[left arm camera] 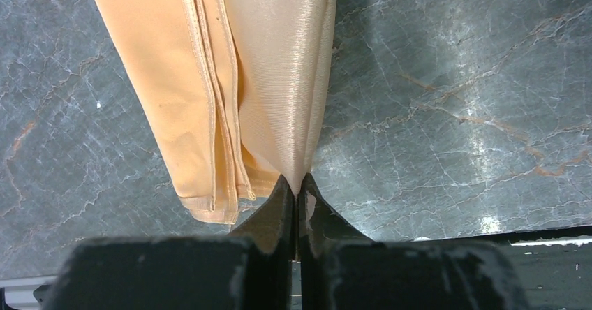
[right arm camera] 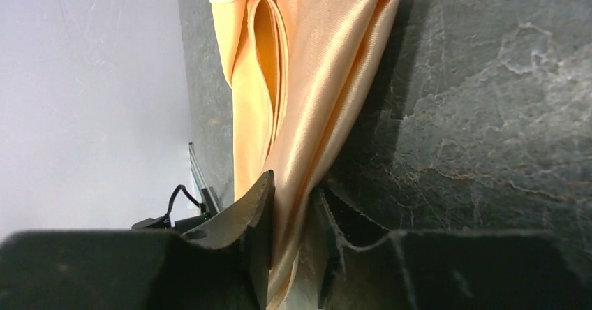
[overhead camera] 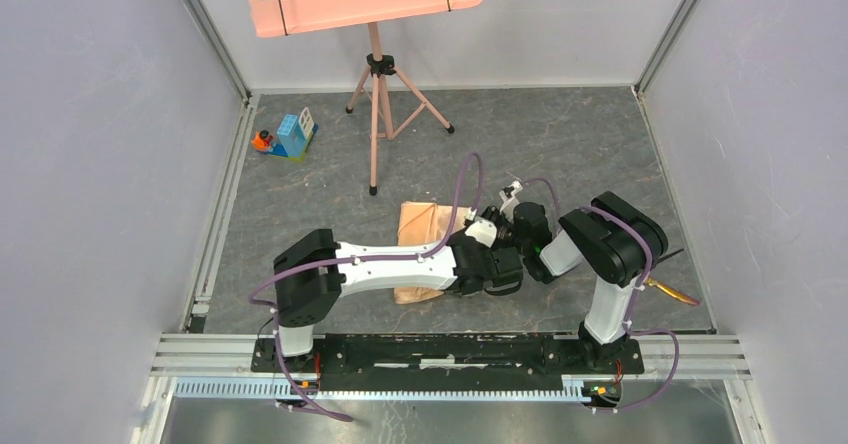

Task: Fold the napkin into a case and place the utensils inside
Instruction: Pick up the 2/3-rectangle-folded napkin at the center of the board.

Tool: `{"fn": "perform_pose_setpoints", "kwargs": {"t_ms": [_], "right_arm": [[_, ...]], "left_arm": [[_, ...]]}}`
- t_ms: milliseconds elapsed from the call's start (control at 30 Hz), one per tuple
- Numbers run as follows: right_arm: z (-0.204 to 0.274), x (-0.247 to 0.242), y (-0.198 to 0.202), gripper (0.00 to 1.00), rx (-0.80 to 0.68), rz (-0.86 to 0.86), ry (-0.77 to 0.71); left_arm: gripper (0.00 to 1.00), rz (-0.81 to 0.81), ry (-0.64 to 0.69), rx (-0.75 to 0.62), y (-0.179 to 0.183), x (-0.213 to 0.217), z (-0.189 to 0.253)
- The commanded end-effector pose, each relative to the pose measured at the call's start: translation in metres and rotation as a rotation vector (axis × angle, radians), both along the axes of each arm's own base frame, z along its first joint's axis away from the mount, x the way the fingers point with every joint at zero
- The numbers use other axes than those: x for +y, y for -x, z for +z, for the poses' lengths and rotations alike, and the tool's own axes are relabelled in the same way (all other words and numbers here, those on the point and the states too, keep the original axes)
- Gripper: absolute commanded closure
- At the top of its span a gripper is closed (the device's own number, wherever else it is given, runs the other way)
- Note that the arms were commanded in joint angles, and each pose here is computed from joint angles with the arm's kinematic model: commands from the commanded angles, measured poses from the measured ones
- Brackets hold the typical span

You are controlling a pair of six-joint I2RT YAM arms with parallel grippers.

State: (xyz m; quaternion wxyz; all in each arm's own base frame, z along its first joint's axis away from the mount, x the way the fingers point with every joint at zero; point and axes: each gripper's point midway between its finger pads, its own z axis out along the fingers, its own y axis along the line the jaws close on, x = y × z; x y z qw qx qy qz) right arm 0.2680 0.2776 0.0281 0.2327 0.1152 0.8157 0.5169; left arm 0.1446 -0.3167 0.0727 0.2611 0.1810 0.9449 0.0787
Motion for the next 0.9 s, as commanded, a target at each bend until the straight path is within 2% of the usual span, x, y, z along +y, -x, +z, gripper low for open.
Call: {"fn": "perform_pose_setpoints", "kwargs": {"t_ms": [0, 33, 133, 167, 233, 367, 500, 533, 567, 667, 733, 800, 867], "right_arm": [[0.016, 0.002, -0.022, 0.76, -0.127, -0.025, 0.005], [0.015, 0.002, -0.024, 0.82, -0.144, -0.017, 0.027], [0.01, 0.002, -0.029, 1.0, -0.201, 0.038, 0.115], [0.009, 0.002, -0.03, 1.0, -0.223, 0.057, 0.14], [0.007, 0.002, -0.03, 1.0, -0.256, 0.096, 0.186], [0.007, -0.002, -0.035, 1.0, -0.307, 0.148, 0.279], [0.009, -0.002, -0.04, 1.0, -0.341, 0.202, 0.347], [0.009, -0.003, -0.04, 1.0, -0.35, 0.21, 0.36], [0.009, -0.004, -0.04, 1.0, -0.355, 0.217, 0.374], [0.012, -0.006, -0.045, 1.0, -0.371, 0.225, 0.415], [0.016, -0.006, -0.047, 1.0, -0.382, 0.231, 0.427], [0.018, -0.007, -0.05, 1.0, -0.384, 0.23, 0.45], [0.02, -0.01, -0.055, 1.0, -0.393, 0.221, 0.484]], "left_arm": [[0.96, -0.021, 0.107, -0.016, -0.002, -0.012, 0.019], [0.92, -0.028, 0.122, -0.002, 0.0, -0.014, 0.019], [0.65, -0.06, 0.223, 0.033, 0.006, -0.026, 0.023], [0.56, -0.064, 0.274, 0.043, 0.007, -0.028, 0.026], [0.48, -0.054, 0.387, 0.055, 0.005, -0.028, 0.037], [0.42, 0.011, 0.644, 0.035, -0.013, -0.017, 0.062], [0.43, 0.144, 0.863, -0.041, -0.045, 0.014, 0.076], [0.45, 0.175, 0.885, -0.061, -0.05, 0.024, 0.072], [0.47, 0.206, 0.916, -0.095, -0.058, 0.032, 0.073], [0.64, 0.274, 1.002, -0.191, -0.08, 0.046, 0.07], [0.7, 0.318, 1.037, -0.224, -0.089, 0.049, 0.063], [0.79, 0.363, 1.006, -0.233, -0.093, 0.054, 0.048], [0.81, 0.398, 0.97, -0.235, -0.096, 0.058, 0.033]]}}
